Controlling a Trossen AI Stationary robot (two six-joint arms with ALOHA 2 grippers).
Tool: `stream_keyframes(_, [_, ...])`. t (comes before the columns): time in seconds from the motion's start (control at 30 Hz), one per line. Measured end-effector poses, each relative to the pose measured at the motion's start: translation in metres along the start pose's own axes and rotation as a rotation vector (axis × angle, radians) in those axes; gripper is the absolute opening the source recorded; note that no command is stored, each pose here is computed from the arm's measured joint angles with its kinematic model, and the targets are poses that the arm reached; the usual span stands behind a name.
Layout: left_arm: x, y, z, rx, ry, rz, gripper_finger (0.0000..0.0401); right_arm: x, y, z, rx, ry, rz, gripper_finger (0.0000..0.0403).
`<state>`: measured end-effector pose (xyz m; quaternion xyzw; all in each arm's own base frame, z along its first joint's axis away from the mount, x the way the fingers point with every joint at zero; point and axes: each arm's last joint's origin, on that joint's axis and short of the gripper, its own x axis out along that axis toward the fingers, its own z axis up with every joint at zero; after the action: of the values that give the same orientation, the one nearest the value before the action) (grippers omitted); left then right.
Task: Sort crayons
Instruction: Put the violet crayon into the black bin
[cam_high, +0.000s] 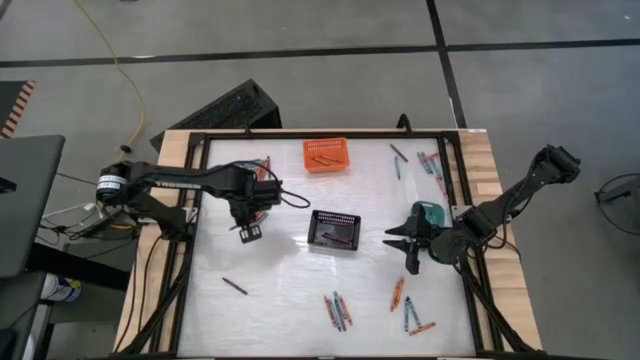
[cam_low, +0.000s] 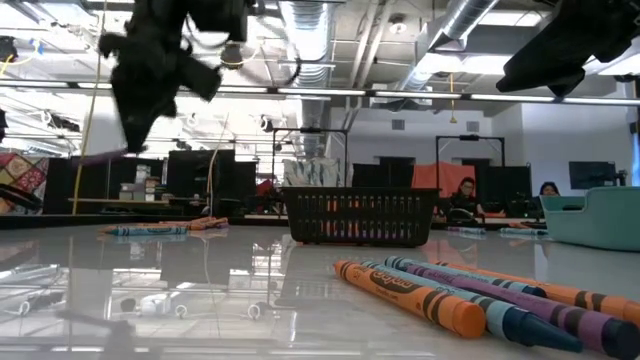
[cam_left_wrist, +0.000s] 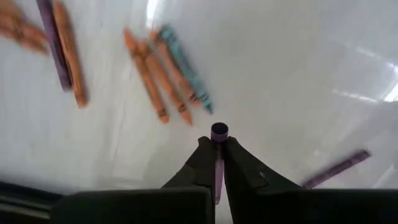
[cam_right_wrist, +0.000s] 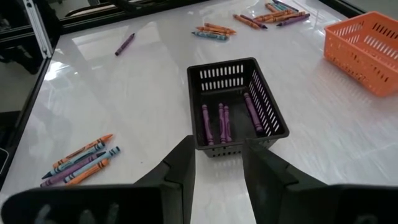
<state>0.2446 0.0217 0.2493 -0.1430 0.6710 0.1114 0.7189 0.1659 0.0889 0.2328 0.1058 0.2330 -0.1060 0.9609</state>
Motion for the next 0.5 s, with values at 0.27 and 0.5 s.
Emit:
stream_keyframes(0.27, [-0.032,-0.019,0.009,0.076,-0.122,0.002,0.0,0.0,0.0,0.0,-0.003,-0.001,-0.001,0.0127])
stream_keyframes(0.5, [-0.04,-0.032,0.01,0.111,-0.18,0.011,0.0,0.0,0.0,0.0,-0.005,0.0,0.002,0.0127])
